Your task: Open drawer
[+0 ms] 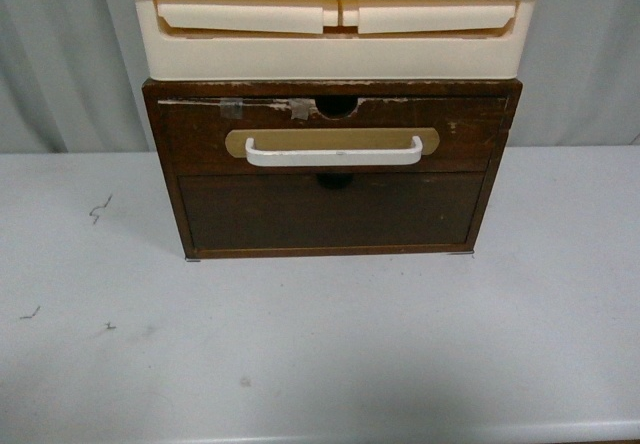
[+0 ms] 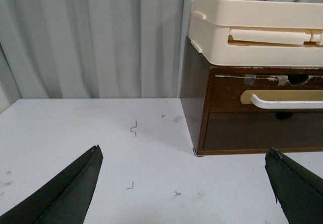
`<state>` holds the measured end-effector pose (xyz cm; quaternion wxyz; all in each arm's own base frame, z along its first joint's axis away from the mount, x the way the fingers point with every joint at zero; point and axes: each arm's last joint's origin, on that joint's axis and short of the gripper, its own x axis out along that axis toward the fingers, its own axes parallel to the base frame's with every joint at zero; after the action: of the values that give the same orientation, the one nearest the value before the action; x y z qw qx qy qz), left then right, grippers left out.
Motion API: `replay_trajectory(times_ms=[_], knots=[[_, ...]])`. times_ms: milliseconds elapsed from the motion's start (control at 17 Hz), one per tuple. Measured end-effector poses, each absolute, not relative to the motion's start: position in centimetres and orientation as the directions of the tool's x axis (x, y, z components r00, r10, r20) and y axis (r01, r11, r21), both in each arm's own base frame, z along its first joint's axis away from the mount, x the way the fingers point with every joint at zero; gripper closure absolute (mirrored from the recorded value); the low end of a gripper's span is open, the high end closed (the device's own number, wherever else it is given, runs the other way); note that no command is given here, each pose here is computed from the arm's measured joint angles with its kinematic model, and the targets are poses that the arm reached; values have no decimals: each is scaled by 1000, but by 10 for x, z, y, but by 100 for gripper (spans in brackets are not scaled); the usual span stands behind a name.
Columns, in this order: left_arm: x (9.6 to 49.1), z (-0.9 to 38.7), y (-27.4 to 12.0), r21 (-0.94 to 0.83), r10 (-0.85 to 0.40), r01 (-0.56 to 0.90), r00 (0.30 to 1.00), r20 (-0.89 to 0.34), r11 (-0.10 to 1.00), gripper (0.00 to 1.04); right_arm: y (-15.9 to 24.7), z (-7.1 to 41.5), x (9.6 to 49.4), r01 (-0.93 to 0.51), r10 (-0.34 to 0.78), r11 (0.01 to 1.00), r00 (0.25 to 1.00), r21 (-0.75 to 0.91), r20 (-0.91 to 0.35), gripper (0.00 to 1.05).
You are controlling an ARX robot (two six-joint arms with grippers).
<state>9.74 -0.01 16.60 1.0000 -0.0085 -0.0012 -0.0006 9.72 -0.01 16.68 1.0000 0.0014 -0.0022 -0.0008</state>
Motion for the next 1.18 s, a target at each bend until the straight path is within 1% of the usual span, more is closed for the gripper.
replay_trajectory(times_ms=[1176], knots=[[97,166,0,-17,-1,1,1000,3,1000,7,0,167,97,2,-2,1000,1000,3,4,6]])
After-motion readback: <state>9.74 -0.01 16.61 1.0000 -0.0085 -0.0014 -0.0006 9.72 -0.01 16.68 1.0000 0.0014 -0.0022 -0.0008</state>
